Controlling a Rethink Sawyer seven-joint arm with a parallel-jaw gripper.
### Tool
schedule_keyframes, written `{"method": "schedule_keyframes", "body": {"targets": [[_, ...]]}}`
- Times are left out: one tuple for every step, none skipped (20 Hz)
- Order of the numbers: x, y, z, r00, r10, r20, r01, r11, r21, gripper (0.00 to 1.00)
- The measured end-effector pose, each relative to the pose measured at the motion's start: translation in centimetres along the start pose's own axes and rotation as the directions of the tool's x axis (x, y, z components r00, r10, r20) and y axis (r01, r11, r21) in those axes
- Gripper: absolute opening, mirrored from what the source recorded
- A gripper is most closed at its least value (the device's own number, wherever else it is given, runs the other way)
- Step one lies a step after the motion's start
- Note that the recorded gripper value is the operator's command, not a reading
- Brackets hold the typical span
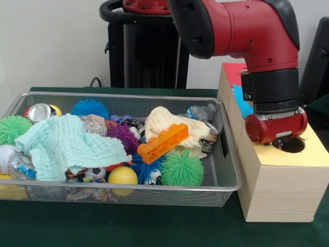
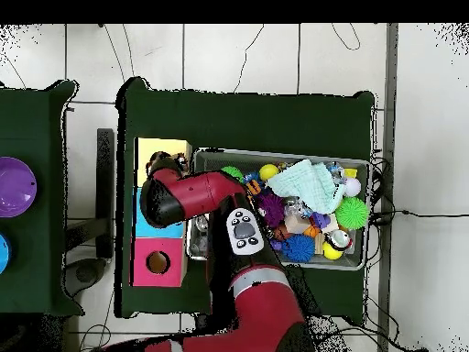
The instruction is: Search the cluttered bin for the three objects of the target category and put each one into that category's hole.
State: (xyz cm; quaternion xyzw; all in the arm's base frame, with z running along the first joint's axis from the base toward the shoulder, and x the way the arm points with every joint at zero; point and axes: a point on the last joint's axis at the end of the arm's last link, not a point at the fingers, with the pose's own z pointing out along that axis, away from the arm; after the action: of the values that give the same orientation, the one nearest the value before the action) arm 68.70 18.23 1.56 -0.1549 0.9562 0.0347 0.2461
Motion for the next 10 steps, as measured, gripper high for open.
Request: {"method": "schedule_keyframes", "body": {"targets": [[-0.06, -0.02, 0.08, 1.0, 0.004, 0.006, -0.004, 1.0, -0.003, 0.0], [-0.21, -0.11, 0.22, 0.9997, 0.015, 0.018, -0.015, 0.9998, -0.011, 0.0], [-0.22, -0.13, 0.25, 0.9997, 0.017, 0.02, -0.017, 0.9998, -0.013, 0.0], [-0.23, -0.21, 0.27, 0.9994, 0.025, 0.022, -0.024, 0.9995, -0.018, 0.0], [-0.22, -0.26, 0.25, 0.9993, 0.029, 0.023, -0.028, 0.9994, -0.022, 0.0], [-0.22, -0.28, 0.24, 0.9993, 0.031, 0.022, -0.031, 0.9993, -0.024, 0.0], [-0.23, -0.3, 0.24, 0.9992, 0.032, 0.023, -0.032, 0.9992, -0.024, 0.0], [-0.23, -0.29, 0.24, 0.9992, 0.033, 0.023, -0.032, 0.9992, -0.025, 0.0], [-0.24, -0.27, 0.23, 0.9992, 0.033, 0.023, -0.032, 0.9992, -0.025, 0.0], [-0.24, -0.27, 0.23, 0.9992, 0.033, 0.023, -0.032, 0.9992, -0.025, 0.0]]}}
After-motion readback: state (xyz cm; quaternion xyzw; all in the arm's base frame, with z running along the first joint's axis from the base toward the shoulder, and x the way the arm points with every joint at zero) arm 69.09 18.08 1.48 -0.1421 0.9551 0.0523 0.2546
